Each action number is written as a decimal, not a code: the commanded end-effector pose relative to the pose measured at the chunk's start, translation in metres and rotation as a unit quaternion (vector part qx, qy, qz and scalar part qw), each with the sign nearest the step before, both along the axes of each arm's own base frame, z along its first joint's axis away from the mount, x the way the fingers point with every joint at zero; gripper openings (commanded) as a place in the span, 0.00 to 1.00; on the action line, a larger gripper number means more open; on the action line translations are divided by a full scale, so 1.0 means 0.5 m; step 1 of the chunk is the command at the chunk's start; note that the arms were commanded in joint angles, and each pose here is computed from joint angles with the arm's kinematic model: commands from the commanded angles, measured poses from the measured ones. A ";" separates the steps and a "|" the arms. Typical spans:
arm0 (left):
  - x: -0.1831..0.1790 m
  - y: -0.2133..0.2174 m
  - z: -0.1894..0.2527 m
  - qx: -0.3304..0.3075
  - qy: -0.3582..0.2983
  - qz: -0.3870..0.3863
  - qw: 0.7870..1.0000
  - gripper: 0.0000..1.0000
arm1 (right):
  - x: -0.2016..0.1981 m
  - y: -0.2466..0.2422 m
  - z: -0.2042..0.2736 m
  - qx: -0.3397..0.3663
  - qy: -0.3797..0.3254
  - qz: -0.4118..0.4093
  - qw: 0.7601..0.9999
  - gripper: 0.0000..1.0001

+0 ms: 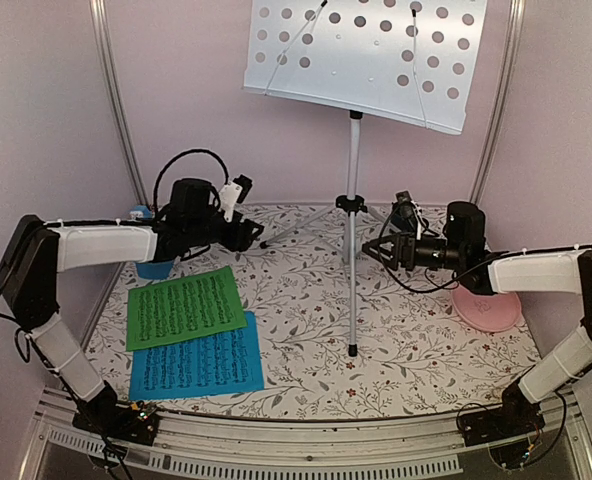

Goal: Set up the instrument practice props

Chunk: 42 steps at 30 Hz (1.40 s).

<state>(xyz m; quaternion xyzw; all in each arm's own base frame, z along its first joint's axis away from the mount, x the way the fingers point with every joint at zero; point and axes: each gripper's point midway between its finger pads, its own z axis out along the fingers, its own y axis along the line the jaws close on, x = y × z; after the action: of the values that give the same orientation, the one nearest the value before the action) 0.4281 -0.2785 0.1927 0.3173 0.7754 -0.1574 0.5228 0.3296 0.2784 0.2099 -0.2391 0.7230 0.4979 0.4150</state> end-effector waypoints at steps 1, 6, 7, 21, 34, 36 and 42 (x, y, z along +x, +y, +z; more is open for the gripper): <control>0.017 0.137 -0.086 -0.029 0.104 0.225 0.968 0.69 | -0.006 0.000 0.004 -0.014 -0.005 -0.031 0.999 0.73; 0.007 0.208 -0.150 -0.011 0.175 0.344 0.922 0.65 | -0.005 0.000 0.000 -0.030 -0.015 -0.048 0.998 0.73; 0.008 0.221 -0.159 -0.005 0.184 0.369 0.911 0.63 | -0.006 -0.001 -0.001 -0.031 -0.015 -0.048 0.998 0.73; 0.033 0.237 -0.294 0.027 0.280 0.490 0.825 0.50 | -0.004 0.009 -0.017 -0.036 -0.010 -0.037 0.999 0.74; 0.085 0.212 -0.318 0.031 0.277 0.500 0.820 0.53 | -0.002 0.020 -0.019 -0.027 -0.004 -0.023 0.999 0.75; 0.088 0.213 -0.326 0.040 0.279 0.504 0.816 0.53 | -0.001 0.021 -0.017 -0.026 -0.005 -0.023 0.999 0.75; 0.085 0.225 -0.342 0.059 0.280 0.519 0.806 0.49 | -0.001 0.021 -0.012 -0.025 -0.010 -0.021 0.999 0.76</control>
<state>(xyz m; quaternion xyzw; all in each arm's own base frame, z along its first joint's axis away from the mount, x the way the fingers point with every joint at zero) 0.4751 -0.1769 0.0281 -0.1527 0.9448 0.0746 0.2802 0.3277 0.2845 0.1951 -0.2304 0.7476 0.4619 0.4180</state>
